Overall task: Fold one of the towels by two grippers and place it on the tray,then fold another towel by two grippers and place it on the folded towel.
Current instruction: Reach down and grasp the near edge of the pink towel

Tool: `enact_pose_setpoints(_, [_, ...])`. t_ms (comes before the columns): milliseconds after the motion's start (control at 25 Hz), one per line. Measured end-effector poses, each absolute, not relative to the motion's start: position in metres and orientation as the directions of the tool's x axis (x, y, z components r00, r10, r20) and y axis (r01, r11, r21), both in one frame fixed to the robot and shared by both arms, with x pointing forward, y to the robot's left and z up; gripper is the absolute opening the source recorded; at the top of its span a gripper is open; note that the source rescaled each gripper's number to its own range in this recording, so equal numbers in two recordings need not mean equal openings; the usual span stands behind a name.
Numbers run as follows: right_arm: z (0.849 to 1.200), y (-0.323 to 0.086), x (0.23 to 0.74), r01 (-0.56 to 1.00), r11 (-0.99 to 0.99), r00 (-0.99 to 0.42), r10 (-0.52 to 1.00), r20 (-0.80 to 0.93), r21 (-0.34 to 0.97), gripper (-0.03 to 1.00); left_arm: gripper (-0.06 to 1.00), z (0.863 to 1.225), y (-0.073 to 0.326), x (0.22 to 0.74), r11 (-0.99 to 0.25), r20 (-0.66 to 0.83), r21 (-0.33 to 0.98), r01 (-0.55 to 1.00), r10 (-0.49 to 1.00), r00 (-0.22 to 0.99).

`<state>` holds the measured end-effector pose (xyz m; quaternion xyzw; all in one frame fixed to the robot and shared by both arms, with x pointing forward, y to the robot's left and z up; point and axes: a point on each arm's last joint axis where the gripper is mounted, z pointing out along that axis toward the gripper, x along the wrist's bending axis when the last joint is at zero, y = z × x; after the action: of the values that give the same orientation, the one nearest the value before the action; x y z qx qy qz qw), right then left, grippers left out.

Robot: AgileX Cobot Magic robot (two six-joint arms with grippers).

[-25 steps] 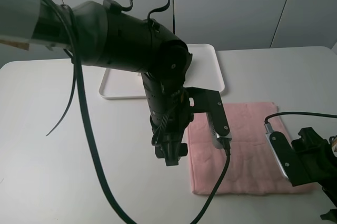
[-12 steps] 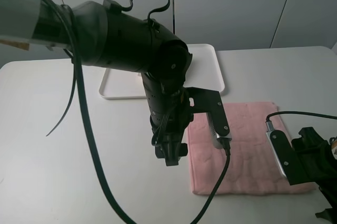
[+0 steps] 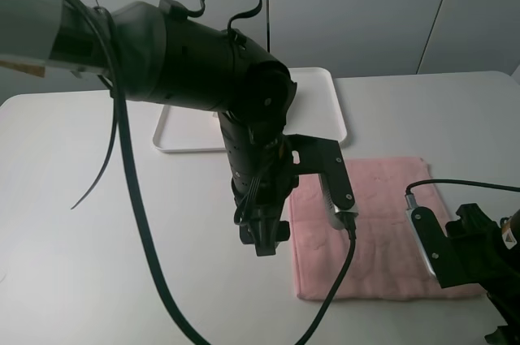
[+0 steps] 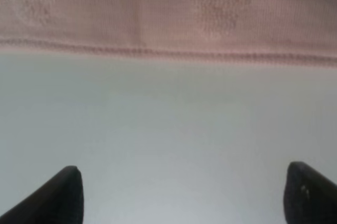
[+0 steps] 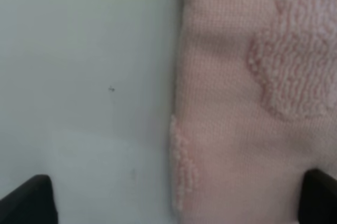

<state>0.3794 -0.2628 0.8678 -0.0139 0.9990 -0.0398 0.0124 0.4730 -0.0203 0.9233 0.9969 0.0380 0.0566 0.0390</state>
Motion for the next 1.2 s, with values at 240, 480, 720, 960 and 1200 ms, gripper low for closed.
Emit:
enact_pose_setpoints(240, [0.868,-0.263,0.379,-0.029,0.996,-0.999,-0.031,-0.022,-0.082,1.00,0.98,0.923,-0.023,0.470,-0.995,0.103,0.086,0.054,0.062,0.993])
enact_pose_setpoints(480, [0.868,-0.263,0.379,-0.032,0.996,-0.999,-0.034,-0.021,-0.084,1.00,0.98,0.922,-0.043,0.440,-0.994,0.102,0.088,-0.062,-0.053,0.993])
enact_pose_setpoints(720, [0.868,-0.264,0.380,-0.045,0.995,-0.999,-0.048,-0.025,-0.093,1.00,0.98,0.904,-0.058,0.416,-0.991,0.073,0.075,-0.107,-0.102,0.992])
enact_pose_setpoints(960, [0.868,-0.264,0.380,-0.047,0.994,-0.998,-0.050,-0.025,-0.095,1.00,0.98,0.890,-0.071,0.395,-0.987,0.058,0.081,-0.141,-0.136,0.989])
enact_pose_setpoints(1200, [0.868,-0.264,0.380,-0.045,0.994,-0.999,-0.048,-0.025,-0.094,1.00,0.98,0.888,-0.076,0.391,-0.989,0.063,0.110,-0.097,-0.091,0.994])
